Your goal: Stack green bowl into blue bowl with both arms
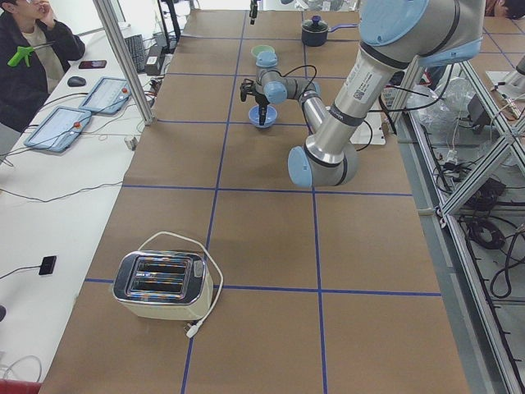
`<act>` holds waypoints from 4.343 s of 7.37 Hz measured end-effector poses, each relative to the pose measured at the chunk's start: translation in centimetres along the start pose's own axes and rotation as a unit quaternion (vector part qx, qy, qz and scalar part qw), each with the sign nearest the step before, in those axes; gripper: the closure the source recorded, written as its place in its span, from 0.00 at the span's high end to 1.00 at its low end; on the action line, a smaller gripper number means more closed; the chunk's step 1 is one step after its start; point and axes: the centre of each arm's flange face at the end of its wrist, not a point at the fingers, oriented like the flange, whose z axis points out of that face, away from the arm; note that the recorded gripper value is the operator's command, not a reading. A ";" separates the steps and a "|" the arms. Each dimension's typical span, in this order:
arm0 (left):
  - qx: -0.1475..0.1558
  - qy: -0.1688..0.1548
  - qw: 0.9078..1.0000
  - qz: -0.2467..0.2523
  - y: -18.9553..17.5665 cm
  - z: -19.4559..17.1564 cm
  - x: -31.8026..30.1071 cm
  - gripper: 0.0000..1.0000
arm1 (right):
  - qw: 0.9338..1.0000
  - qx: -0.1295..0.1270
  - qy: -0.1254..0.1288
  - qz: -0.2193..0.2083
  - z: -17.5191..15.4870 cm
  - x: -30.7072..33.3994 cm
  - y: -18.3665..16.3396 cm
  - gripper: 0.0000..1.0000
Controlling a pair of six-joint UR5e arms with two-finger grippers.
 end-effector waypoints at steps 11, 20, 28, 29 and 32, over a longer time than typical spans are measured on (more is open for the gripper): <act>-0.033 -0.104 0.976 0.191 -11.4 -26.6 -67.2 0.98 | 0.999 -0.031 -0.007 -0.019 2.8 2.0 6.5 1.00; -0.032 -0.105 0.985 0.130 -4.7 -28.1 -75.7 0.98 | 0.994 -0.086 0.038 -0.048 11.7 0.3 6.0 0.47; -0.033 -0.106 0.985 0.129 -4.6 -27.9 -75.9 0.98 | 0.994 -0.096 0.039 -0.048 13.5 0.5 5.7 0.00; -0.033 -0.106 0.985 0.129 -4.6 -28.0 -75.9 0.98 | 0.994 -0.096 0.038 -0.048 13.5 0.5 5.6 0.00; -0.033 -0.106 0.985 0.129 -4.6 -27.9 -75.9 0.98 | 0.994 -0.090 0.022 -0.052 12.4 -0.6 5.2 0.00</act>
